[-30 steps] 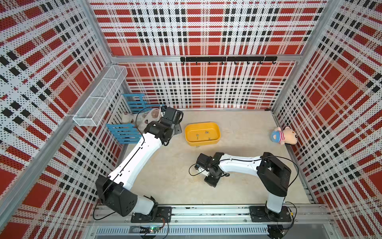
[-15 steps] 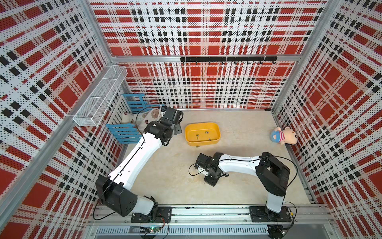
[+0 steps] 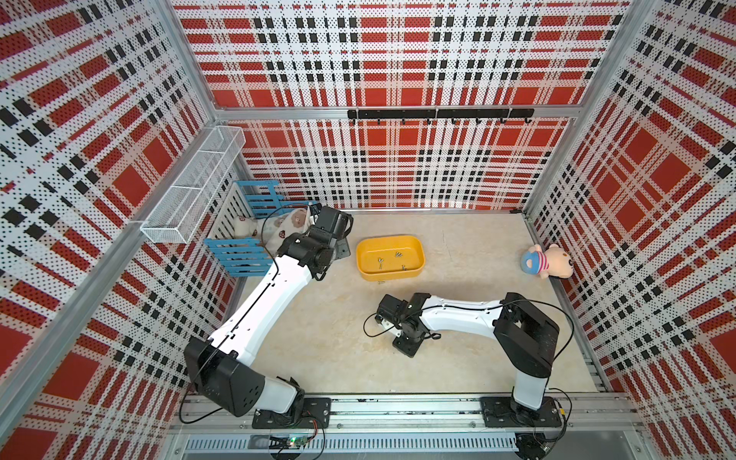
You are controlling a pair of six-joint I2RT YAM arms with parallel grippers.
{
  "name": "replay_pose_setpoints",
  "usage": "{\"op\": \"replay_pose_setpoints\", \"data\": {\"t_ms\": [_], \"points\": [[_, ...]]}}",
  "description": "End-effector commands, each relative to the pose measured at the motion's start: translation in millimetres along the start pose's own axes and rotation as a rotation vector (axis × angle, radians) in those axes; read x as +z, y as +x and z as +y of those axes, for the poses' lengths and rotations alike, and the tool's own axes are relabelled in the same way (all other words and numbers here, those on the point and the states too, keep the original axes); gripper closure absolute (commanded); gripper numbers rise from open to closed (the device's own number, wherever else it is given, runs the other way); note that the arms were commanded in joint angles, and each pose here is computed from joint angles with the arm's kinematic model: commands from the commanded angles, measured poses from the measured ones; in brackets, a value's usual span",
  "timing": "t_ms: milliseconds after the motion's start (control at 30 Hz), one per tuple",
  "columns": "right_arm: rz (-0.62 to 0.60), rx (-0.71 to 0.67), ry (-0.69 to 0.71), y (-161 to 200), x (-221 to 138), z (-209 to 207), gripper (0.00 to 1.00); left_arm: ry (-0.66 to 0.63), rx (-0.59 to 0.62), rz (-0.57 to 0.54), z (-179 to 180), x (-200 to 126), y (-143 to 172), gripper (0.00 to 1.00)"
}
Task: Put the screws on the desktop into the storage box
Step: Pick up the screw from the center of the board, then place the screw in the storage box.
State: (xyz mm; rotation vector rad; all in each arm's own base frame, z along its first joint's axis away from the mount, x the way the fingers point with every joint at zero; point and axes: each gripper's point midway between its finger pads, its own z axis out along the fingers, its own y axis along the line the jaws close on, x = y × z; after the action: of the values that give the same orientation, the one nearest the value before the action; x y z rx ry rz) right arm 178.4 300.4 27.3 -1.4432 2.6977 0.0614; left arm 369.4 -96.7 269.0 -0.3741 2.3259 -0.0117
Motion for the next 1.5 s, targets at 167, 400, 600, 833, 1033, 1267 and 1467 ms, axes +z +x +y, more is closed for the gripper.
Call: {"op": "replay_pose_setpoints", "data": {"t_ms": [167, 400, 600, 833, 1033, 1267, 1467], "points": [[-0.172, 0.033, 0.047, -37, -67, -14, 0.96, 0.007, -0.014, -0.036, 3, -8, -8, 0.37], [-0.346, 0.158, 0.108, -99, -127, -78, 0.98, 0.007, -0.019, -0.042, 5, -9, -10, 0.37], [-0.404, 0.237, 0.136, -153, -133, -138, 0.99, 0.017, -0.022, -0.038, 6, -12, -7, 0.37], [-0.434, 0.345, 0.143, -192, -109, -195, 0.99, 0.019, 0.000, 0.005, 6, -7, 16, 0.37], [-0.416, 0.410, 0.166, -205, -81, -228, 0.99, 0.016, 0.021, 0.052, 6, 1, 38, 0.37], [-0.374, 0.458, 0.166, -200, -46, -246, 0.95, 0.065, 0.010, 0.110, -5, 16, 64, 0.37], [-0.367, 0.471, 0.154, -199, -31, -254, 0.92, 0.102, 0.022, 0.158, -21, 32, 86, 0.37]]}}
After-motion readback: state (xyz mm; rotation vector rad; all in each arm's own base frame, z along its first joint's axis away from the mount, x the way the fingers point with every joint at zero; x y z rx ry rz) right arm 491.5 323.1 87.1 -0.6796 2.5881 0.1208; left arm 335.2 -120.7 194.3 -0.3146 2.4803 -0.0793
